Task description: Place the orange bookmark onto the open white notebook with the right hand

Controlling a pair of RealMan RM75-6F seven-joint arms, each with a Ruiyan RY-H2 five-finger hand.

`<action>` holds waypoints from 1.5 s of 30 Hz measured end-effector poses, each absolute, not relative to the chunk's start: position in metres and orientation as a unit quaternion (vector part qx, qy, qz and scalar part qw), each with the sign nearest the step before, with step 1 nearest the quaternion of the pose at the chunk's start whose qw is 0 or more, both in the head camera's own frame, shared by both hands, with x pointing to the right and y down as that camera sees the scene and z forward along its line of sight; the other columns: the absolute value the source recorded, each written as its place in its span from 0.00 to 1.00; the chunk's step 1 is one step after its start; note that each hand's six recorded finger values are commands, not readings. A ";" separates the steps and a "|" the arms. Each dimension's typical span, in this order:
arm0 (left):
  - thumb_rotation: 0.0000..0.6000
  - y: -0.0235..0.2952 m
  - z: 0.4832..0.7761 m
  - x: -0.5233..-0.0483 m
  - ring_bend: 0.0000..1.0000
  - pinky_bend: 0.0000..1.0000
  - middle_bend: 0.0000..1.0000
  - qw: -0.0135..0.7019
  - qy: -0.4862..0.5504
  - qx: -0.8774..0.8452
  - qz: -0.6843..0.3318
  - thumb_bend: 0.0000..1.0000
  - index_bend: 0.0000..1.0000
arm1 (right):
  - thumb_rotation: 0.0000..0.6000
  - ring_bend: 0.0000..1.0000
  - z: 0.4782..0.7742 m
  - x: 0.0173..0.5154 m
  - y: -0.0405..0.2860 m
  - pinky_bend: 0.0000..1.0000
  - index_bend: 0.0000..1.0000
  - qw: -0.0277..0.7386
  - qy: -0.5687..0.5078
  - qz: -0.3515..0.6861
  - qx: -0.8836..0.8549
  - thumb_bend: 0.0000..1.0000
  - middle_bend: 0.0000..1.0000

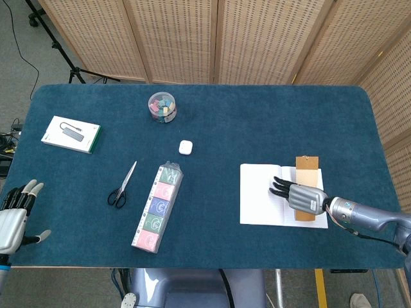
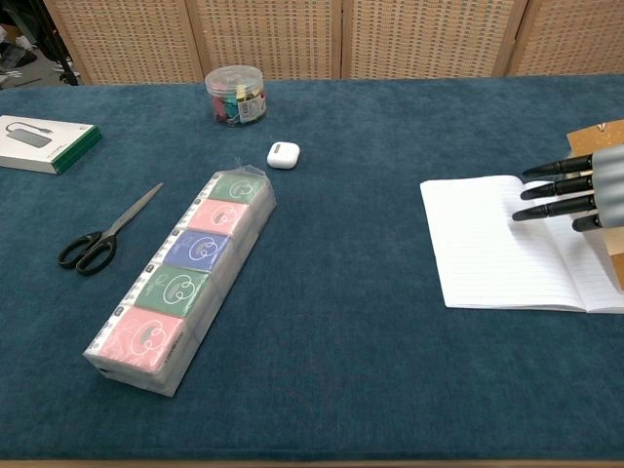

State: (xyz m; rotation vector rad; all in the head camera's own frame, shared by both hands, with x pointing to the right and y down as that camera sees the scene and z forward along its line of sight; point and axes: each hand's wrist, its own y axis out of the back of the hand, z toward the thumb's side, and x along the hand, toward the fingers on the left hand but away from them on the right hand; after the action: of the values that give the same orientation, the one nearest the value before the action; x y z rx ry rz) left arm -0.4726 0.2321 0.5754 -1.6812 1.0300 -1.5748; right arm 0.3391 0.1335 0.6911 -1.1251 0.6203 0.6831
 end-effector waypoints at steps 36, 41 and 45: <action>1.00 0.233 0.575 -0.468 0.00 0.00 0.00 0.309 0.385 -0.638 -0.591 0.00 0.00 | 1.00 0.00 0.695 0.332 0.148 0.00 0.45 0.749 0.278 0.289 -0.527 0.13 0.01; 1.00 0.233 0.574 -0.470 0.00 0.00 0.00 0.307 0.387 -0.637 -0.592 0.00 0.00 | 1.00 0.00 0.696 0.324 0.149 0.00 0.26 0.752 0.276 0.285 -0.526 0.13 0.00; 1.00 0.233 0.573 -0.470 0.00 0.00 0.00 0.306 0.388 -0.638 -0.591 0.00 0.00 | 1.00 0.00 0.696 0.323 0.146 0.00 0.09 0.753 0.273 0.292 -0.523 0.12 0.00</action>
State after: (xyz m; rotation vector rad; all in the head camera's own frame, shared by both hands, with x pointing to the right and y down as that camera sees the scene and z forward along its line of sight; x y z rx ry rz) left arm -0.4704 0.2334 0.5734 -1.6875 1.0264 -1.5646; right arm 0.3232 0.1457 0.6956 -1.1405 0.5962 0.6369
